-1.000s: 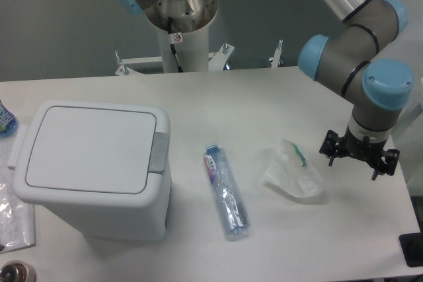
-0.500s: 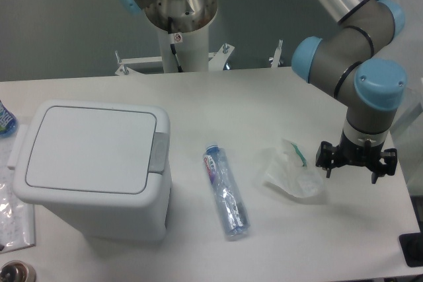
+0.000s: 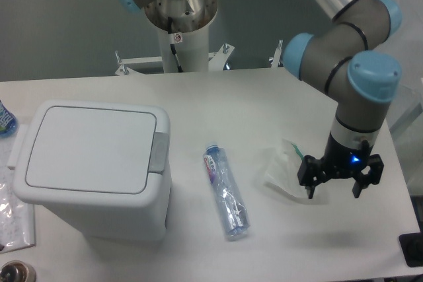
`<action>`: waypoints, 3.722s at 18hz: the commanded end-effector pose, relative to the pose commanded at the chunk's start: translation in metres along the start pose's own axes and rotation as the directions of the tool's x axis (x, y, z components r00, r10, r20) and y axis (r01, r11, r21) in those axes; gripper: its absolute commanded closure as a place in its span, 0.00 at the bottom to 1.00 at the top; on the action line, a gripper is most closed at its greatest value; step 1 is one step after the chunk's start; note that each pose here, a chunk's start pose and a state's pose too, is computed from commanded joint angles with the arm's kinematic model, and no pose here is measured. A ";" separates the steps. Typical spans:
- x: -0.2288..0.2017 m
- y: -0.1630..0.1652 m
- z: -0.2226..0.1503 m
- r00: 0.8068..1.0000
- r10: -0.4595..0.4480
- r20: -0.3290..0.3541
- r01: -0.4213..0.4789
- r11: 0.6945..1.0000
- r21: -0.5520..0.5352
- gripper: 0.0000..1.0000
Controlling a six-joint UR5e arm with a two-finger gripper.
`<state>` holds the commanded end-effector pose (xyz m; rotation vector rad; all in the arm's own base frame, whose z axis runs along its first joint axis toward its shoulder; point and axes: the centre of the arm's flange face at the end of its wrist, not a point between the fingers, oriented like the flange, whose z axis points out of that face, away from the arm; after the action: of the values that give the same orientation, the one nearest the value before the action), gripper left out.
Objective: Open the trash can
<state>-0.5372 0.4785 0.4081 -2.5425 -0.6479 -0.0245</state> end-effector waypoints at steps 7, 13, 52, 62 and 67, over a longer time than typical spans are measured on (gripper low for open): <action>0.084 -0.023 -0.036 0.994 -0.007 -0.111 0.017 0.996 0.088 0.00; 0.132 -0.018 -0.042 0.989 0.006 -0.149 0.007 0.997 0.081 0.00; 0.203 0.032 -0.049 0.984 0.011 -0.177 -0.006 1.000 0.028 0.00; 0.179 0.010 -0.082 0.991 0.025 -0.132 -0.012 0.995 0.098 0.00; 0.145 -0.005 -0.086 0.998 0.043 -0.050 -0.035 0.987 0.160 0.00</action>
<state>-0.4021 0.5048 0.5055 -2.3917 -0.5567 -0.0258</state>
